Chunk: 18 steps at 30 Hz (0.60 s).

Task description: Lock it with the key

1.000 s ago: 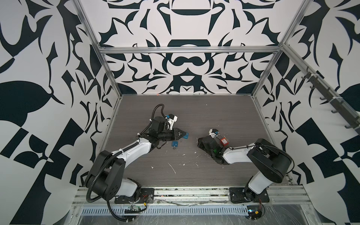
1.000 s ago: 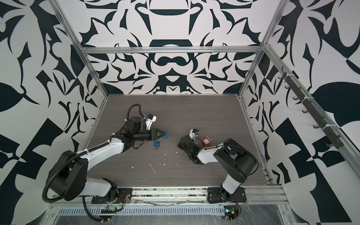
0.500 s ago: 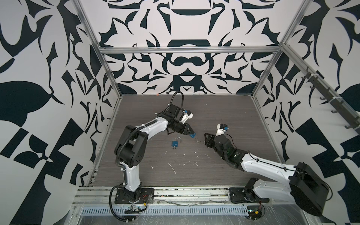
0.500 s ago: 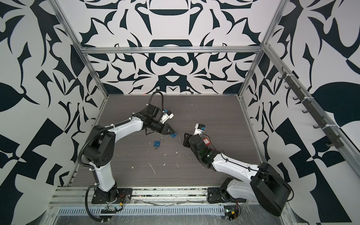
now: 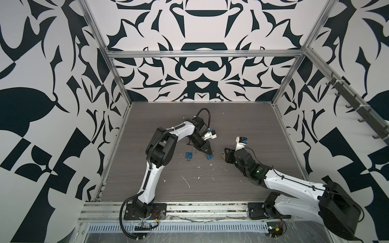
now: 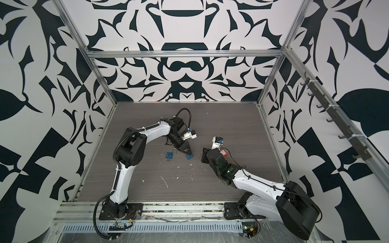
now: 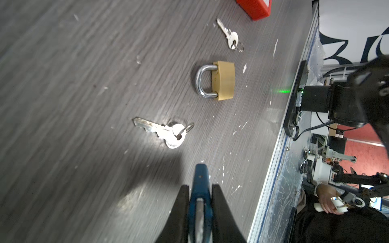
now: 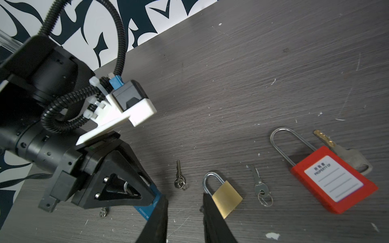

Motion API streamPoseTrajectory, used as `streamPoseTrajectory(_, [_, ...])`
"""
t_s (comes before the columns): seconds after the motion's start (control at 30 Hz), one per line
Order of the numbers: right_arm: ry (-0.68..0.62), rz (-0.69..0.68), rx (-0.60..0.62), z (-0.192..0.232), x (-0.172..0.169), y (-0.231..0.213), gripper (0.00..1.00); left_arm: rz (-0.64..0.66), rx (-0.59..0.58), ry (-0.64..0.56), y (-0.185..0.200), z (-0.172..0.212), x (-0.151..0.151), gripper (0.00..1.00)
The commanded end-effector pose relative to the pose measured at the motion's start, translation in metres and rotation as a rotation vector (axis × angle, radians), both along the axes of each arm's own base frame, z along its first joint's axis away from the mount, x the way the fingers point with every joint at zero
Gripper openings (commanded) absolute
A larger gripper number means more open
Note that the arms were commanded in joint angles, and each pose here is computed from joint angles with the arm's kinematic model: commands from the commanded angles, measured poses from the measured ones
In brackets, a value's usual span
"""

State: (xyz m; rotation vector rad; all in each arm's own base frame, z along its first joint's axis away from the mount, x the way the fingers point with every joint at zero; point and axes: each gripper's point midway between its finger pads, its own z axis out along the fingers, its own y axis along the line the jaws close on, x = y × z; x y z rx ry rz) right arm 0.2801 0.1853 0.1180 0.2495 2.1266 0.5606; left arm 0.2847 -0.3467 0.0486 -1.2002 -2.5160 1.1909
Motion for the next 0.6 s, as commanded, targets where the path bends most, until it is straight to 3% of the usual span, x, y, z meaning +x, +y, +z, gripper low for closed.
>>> streamPoseTrajectory(0.0, [-0.024,0.007,-0.008,0.006,0.006,0.002,0.3,-0.053,-0.007,0.094,0.003,0.004,-0.014,0.15])
streamPoseTrajectory(0.03, [-0.022,0.009,-0.01,0.007,0.006,0.003,0.3,-0.062,-0.004,0.091,0.002,0.003,-0.013,0.3])
streamPoseTrajectory(0.1, [-0.019,0.017,-0.006,0.007,0.008,0.005,0.3,-0.063,0.011,0.068,0.002,0.0,-0.007,0.44])
streamPoseTrajectory(0.37, [-0.003,0.069,-0.001,0.006,0.015,0.022,0.3,-0.013,-0.006,-0.115,-0.007,0.024,0.04,0.5])
streamPoseTrajectory(0.57, [0.005,0.097,-0.015,0.008,0.018,0.029,0.3,0.169,0.022,-0.358,0.008,0.055,0.101,0.54])
